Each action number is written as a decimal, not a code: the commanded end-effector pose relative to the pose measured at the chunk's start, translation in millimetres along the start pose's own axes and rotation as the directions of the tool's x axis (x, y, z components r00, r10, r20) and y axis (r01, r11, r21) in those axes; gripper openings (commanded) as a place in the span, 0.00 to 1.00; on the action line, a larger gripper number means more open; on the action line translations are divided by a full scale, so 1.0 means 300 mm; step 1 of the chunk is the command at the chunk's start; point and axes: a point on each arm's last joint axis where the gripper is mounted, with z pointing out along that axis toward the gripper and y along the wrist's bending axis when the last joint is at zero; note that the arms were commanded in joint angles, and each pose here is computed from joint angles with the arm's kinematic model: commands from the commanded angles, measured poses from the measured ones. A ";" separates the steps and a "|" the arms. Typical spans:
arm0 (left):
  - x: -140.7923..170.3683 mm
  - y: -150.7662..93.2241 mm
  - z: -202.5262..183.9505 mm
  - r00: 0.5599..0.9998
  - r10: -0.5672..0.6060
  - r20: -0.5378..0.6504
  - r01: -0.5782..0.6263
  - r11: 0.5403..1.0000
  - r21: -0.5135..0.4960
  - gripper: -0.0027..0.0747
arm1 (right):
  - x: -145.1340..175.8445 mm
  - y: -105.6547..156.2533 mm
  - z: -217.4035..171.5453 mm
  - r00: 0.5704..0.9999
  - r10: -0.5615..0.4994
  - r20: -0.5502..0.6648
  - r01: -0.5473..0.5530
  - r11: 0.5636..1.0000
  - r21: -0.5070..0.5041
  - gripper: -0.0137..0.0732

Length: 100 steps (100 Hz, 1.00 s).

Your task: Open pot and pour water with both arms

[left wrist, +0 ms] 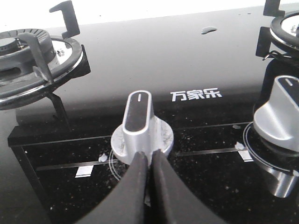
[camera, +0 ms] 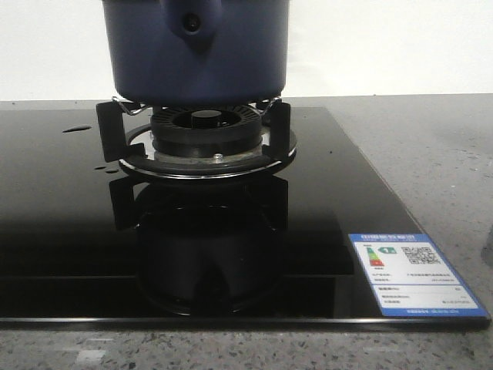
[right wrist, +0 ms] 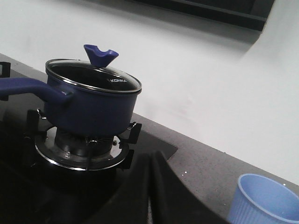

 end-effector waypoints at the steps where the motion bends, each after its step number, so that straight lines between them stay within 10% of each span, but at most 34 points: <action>1: 0.019 -0.004 0.005 0.999 -0.017 0.033 0.017 1.000 0.003 0.01 | -0.027 -0.026 -0.012 0.998 -0.027 0.061 0.021 0.995 0.095 0.08; 38: 0.019 -0.004 0.005 0.999 -0.017 0.033 0.017 1.000 0.003 0.01 | 0.193 -0.102 0.015 0.982 0.163 -0.097 -0.108 0.900 0.423 0.08; 51: 0.019 -0.004 0.005 0.999 -0.017 0.033 0.017 1.000 0.003 0.01 | 0.321 -0.073 0.041 0.953 0.298 -0.044 -0.253 0.872 0.420 0.08; 100: 0.019 -0.004 0.005 0.999 -0.017 0.033 0.017 1.000 0.003 0.01 | 0.456 -0.045 0.023 0.865 0.423 -0.270 -0.260 0.838 0.480 0.08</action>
